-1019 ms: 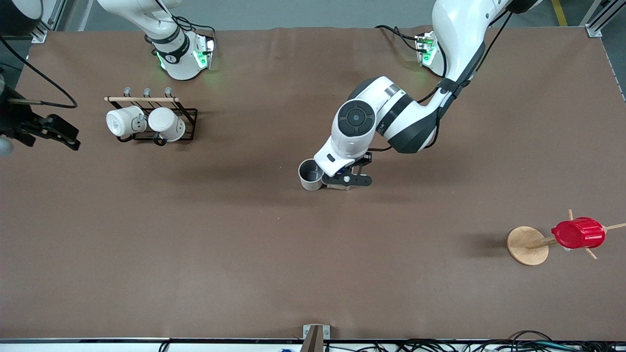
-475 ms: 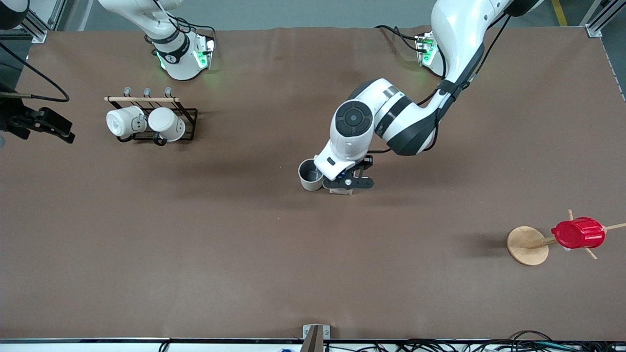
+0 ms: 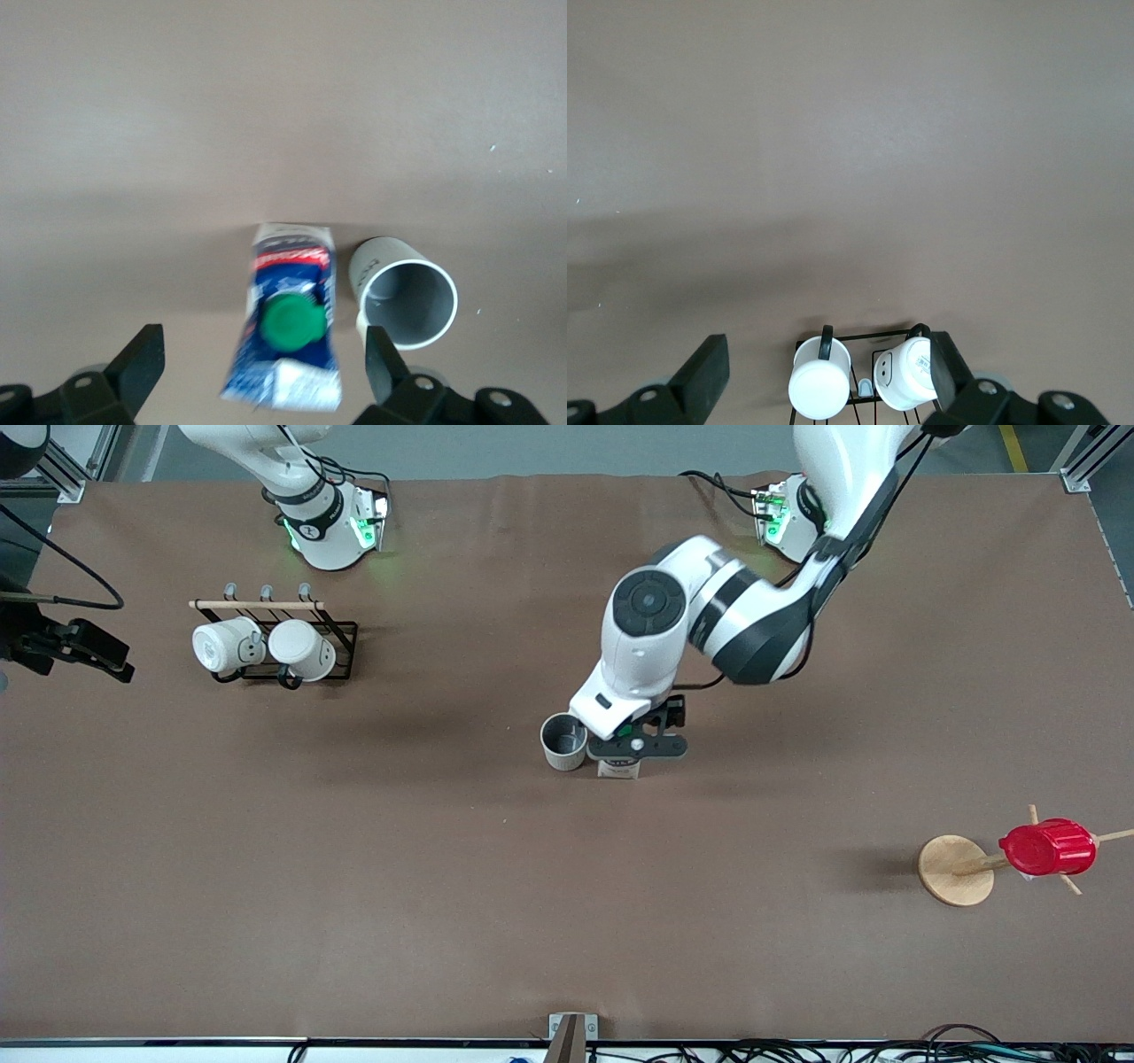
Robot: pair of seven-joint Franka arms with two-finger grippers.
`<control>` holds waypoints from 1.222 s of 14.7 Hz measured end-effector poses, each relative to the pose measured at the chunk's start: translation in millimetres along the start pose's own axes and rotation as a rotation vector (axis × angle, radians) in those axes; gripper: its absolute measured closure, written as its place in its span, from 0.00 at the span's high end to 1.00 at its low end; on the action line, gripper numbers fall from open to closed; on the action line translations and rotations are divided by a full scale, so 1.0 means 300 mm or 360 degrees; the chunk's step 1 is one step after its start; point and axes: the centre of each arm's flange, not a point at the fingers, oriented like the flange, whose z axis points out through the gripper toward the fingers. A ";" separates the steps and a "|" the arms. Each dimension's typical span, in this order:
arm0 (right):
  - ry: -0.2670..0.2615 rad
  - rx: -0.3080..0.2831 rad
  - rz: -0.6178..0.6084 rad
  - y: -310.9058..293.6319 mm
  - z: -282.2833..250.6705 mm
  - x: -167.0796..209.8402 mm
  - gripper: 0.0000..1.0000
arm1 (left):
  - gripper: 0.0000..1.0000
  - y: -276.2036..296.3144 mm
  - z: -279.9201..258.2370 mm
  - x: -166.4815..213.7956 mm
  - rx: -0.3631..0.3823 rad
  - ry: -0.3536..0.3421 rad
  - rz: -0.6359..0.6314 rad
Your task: Place cup and milk on table
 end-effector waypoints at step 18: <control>0.0028 0.0028 -0.0080 -0.003 -0.029 0.001 1.00 | 1.00 -1.038 -0.353 0.107 -0.0154 0.0063 -0.0019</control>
